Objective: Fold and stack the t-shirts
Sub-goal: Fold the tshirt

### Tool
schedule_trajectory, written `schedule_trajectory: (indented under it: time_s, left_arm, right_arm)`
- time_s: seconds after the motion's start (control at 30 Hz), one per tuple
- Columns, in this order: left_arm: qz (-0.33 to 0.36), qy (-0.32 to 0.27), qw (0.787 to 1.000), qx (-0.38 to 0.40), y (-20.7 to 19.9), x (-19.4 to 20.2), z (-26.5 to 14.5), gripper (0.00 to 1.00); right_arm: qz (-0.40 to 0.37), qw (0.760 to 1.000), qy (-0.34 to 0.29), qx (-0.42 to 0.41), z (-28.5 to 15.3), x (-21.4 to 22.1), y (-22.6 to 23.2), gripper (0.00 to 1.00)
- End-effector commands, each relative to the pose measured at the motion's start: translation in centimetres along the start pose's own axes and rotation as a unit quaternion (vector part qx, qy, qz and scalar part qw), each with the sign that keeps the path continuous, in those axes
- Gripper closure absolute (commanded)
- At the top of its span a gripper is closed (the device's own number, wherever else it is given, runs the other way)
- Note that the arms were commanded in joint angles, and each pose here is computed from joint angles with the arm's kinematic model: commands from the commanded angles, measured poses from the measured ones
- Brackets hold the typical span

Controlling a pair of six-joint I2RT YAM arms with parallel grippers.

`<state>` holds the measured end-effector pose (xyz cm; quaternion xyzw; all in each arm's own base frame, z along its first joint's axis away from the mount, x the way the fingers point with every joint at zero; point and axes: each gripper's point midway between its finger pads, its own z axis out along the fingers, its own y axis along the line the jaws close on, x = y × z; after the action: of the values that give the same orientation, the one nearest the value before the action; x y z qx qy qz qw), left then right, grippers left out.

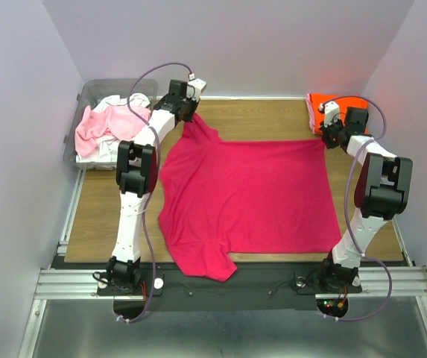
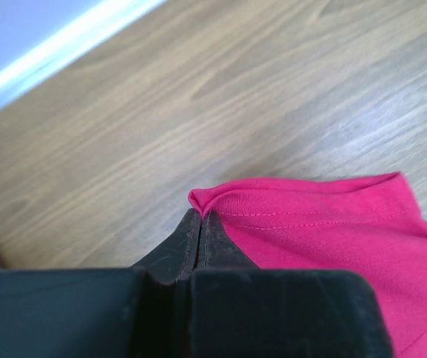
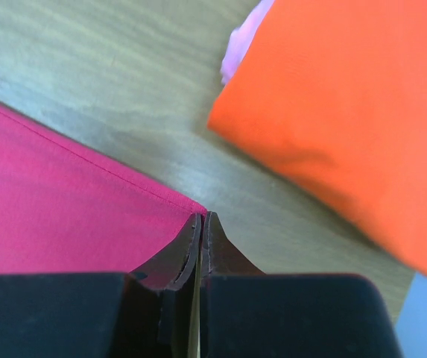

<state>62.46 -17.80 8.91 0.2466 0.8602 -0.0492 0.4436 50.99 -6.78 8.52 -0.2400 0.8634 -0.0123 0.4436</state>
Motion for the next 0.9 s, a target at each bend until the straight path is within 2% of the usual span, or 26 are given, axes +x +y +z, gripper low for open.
schedule_trajectory:
  time_s: [0.0,0.17,0.33,0.37,0.43,0.87]
  left_arm:
    - [0.018,-0.108,0.993,-0.036,2.5,-8.9,-6.2,1.00]
    - [0.024,-0.111,0.993,-0.019,1.7,-8.9,-8.0,1.00]
    - [0.030,-0.128,0.991,-0.001,0.1,-9.6,-12.5,1.00]
    - [0.029,-0.117,0.993,0.003,-0.2,-8.6,-12.1,1.00]
    - [0.035,-0.126,0.991,0.001,-0.9,-9.0,-14.7,1.00]
    - [0.036,-0.057,0.998,0.009,-5.0,-1.7,-20.0,1.00]
  right_arm:
    - [-0.009,0.999,-0.035,0.027,-0.4,-3.2,-1.8,0.99]
    - [-0.019,0.998,-0.039,0.034,-1.4,-3.6,-1.9,1.00]
    - [-0.029,0.998,-0.041,0.030,-2.8,-3.5,-1.0,0.99]
    - [-0.030,0.998,-0.043,0.030,-3.1,-3.6,-1.0,0.99]
    - [-0.038,0.998,-0.045,0.032,-3.9,-3.6,-0.7,1.00]
    - [-0.078,0.995,-0.044,0.040,-8.2,-3.1,0.5,0.99]
